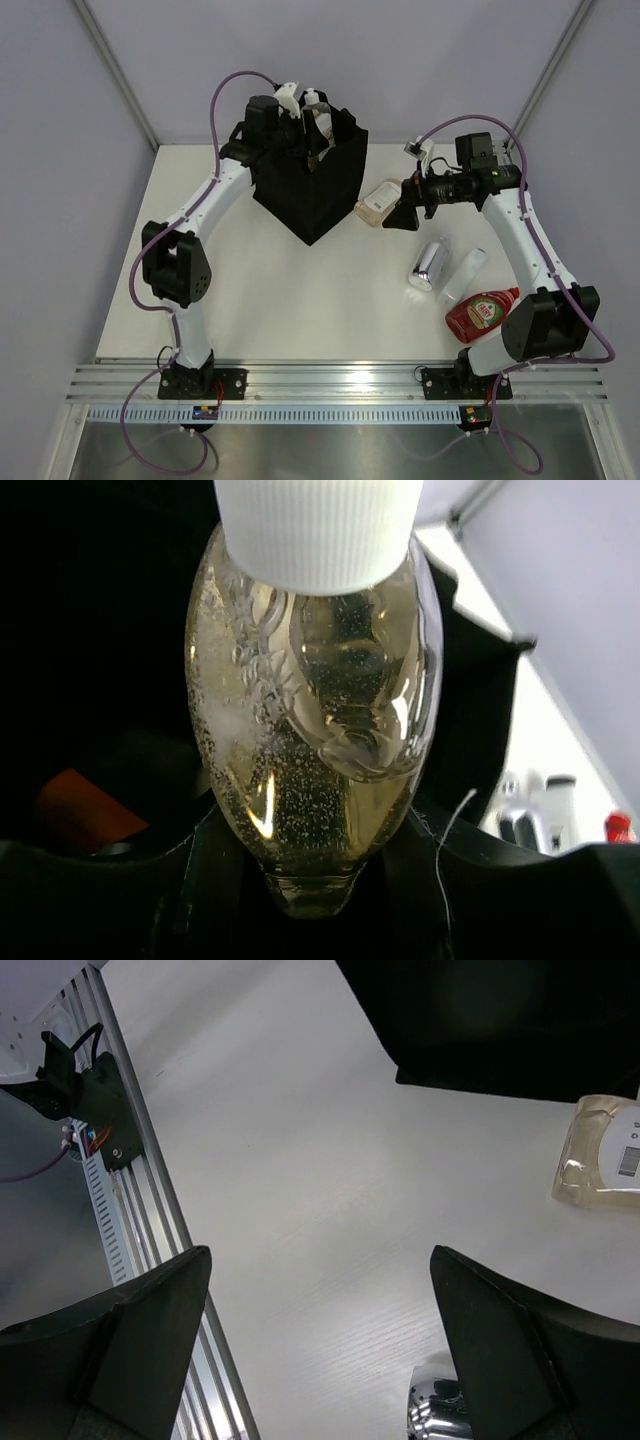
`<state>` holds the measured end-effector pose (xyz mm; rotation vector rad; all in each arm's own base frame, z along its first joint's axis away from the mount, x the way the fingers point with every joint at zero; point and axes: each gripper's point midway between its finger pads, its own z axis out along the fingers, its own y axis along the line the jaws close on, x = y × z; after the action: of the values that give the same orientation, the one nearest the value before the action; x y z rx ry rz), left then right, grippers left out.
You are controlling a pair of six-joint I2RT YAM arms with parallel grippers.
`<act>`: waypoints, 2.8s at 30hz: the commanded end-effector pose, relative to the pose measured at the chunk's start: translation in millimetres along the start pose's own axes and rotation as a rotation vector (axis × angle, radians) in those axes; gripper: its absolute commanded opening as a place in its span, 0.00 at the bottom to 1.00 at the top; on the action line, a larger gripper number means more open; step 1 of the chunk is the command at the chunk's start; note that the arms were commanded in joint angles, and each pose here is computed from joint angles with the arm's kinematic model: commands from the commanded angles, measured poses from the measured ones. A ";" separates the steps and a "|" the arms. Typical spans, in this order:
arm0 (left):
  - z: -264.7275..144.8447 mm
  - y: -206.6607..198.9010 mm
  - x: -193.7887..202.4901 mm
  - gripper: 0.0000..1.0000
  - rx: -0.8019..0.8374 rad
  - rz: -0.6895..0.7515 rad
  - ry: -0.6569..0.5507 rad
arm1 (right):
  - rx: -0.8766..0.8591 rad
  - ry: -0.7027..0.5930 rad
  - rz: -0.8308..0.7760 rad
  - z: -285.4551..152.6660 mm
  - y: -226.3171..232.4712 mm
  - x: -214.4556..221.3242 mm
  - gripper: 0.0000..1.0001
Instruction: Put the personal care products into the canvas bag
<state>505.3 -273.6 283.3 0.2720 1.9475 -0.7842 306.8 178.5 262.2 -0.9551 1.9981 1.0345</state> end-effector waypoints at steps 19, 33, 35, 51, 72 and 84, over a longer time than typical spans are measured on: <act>6.1 -12.3 46.0 0.76 0.176 0.094 0.101 | 0.163 0.047 0.357 8.8 -77.2 39.6 0.99; -74.5 -30.7 -42.1 0.99 0.101 0.257 -0.115 | -0.054 0.338 -0.456 -29.6 -50.7 82.0 0.99; -86.8 -29.0 -47.1 0.99 0.066 0.271 -0.132 | -0.103 0.428 -0.577 -36.7 -51.0 105.0 1.00; -222.3 -25.1 -7.4 0.99 -0.127 0.121 -0.235 | -0.387 0.844 -1.130 -45.7 -120.0 184.4 0.99; -265.4 11.9 109.4 0.99 -0.242 -0.176 -0.307 | -0.251 0.973 -1.029 11.8 -156.7 223.4 0.99; -244.1 5.8 125.9 0.99 -0.154 -0.244 -0.264 | -0.165 0.904 -0.798 25.3 -144.6 214.8 0.25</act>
<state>267.5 -124.9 231.6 -0.1705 1.8688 -0.7050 320.9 64.2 11.4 -2.4635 1.7583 0.2681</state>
